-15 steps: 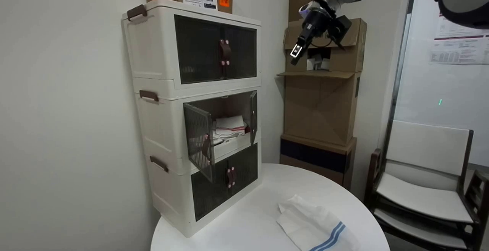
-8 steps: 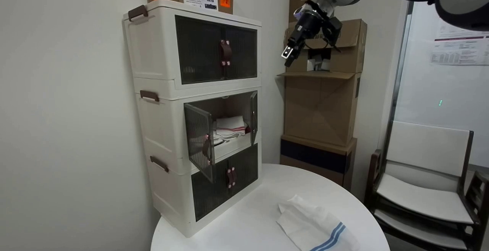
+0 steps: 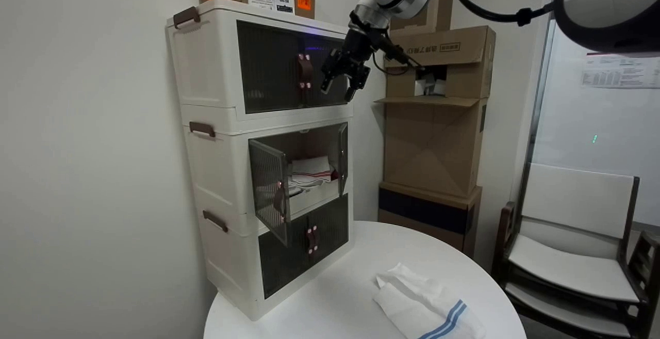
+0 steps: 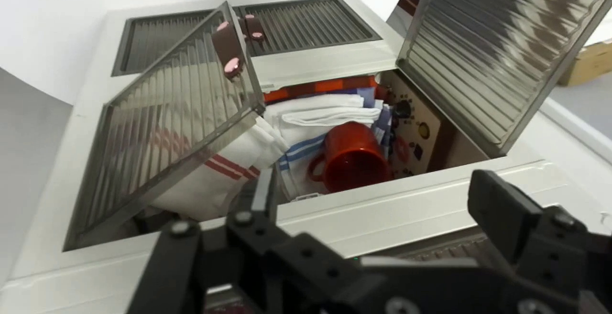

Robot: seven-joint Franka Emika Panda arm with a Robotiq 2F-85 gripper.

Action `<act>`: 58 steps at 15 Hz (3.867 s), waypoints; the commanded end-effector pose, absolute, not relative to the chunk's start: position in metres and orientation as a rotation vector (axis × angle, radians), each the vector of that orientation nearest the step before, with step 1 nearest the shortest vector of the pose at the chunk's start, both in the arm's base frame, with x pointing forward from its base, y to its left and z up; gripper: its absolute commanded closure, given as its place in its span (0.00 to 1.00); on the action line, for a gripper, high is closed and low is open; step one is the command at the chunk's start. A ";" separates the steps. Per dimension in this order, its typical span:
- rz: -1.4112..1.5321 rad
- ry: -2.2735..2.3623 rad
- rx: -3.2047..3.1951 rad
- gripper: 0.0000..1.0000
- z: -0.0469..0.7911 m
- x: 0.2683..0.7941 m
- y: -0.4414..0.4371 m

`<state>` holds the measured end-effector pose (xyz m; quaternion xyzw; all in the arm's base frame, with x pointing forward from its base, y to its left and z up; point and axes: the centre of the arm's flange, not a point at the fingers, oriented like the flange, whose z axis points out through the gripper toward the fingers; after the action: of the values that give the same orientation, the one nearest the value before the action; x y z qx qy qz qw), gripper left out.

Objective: Open the middle right cabinet door

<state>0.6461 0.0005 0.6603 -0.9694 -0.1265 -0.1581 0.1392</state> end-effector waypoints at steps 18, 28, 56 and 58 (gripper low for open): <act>-0.205 1.057 -2.918 0.00 0.589 0.726 -0.010; -0.160 1.254 -2.978 0.00 0.555 0.718 -0.047; -0.797 0.717 -2.981 0.00 0.709 0.571 -0.073; -0.839 0.700 -2.859 0.00 0.696 0.581 -0.048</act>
<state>0.6114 -0.0840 0.7531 -0.9434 0.2210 -0.2459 -0.0261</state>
